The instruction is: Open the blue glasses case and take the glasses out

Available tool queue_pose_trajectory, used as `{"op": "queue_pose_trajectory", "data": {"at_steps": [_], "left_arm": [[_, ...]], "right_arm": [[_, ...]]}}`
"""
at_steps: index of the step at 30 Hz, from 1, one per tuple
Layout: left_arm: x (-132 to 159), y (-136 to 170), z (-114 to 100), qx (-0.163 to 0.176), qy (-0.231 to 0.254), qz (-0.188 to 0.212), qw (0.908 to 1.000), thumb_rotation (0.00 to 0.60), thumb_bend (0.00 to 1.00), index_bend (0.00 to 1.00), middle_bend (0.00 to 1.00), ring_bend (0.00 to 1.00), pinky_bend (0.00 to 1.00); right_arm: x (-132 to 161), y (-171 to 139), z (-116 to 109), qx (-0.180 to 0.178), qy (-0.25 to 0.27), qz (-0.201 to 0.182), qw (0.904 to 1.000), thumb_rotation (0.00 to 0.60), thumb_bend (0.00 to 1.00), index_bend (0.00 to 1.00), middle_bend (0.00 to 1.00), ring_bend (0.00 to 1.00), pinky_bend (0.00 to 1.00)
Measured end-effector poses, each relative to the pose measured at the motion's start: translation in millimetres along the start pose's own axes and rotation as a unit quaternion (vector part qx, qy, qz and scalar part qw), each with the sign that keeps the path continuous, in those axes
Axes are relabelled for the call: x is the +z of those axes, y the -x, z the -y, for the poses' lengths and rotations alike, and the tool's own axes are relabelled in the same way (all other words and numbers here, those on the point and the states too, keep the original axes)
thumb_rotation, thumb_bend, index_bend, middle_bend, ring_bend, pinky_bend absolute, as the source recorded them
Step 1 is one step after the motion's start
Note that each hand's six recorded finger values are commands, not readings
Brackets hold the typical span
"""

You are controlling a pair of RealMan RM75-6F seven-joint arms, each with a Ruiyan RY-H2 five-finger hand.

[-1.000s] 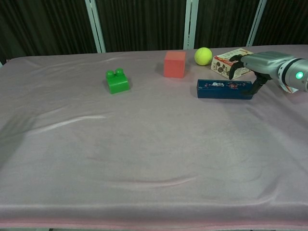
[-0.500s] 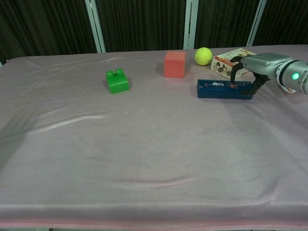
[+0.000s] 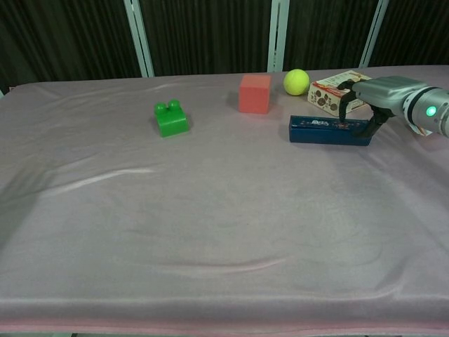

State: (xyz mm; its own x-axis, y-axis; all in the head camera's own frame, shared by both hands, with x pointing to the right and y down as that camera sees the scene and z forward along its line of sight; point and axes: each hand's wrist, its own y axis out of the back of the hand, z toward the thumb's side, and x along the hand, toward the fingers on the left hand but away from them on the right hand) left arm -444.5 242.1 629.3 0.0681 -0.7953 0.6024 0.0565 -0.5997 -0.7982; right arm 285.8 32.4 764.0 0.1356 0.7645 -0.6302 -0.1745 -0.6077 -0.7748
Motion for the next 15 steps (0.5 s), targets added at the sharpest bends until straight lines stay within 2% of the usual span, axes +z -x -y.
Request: {"op": "queue_pose_trajectory", "data": {"at_steps": [15], "left_arm": [[0.2, -0.4, 1.4, -0.002, -0.002, -0.001, 1.0, 0.6, 0.42, 0.0, 0.0, 0.0, 0.03]], "right_arm": [[-2.6, 3.5, -7.0, -0.005, 0.007, 0.006, 0.9999, 0.6, 0.59, 0.61, 0.12, 0.06, 0.0]]}}
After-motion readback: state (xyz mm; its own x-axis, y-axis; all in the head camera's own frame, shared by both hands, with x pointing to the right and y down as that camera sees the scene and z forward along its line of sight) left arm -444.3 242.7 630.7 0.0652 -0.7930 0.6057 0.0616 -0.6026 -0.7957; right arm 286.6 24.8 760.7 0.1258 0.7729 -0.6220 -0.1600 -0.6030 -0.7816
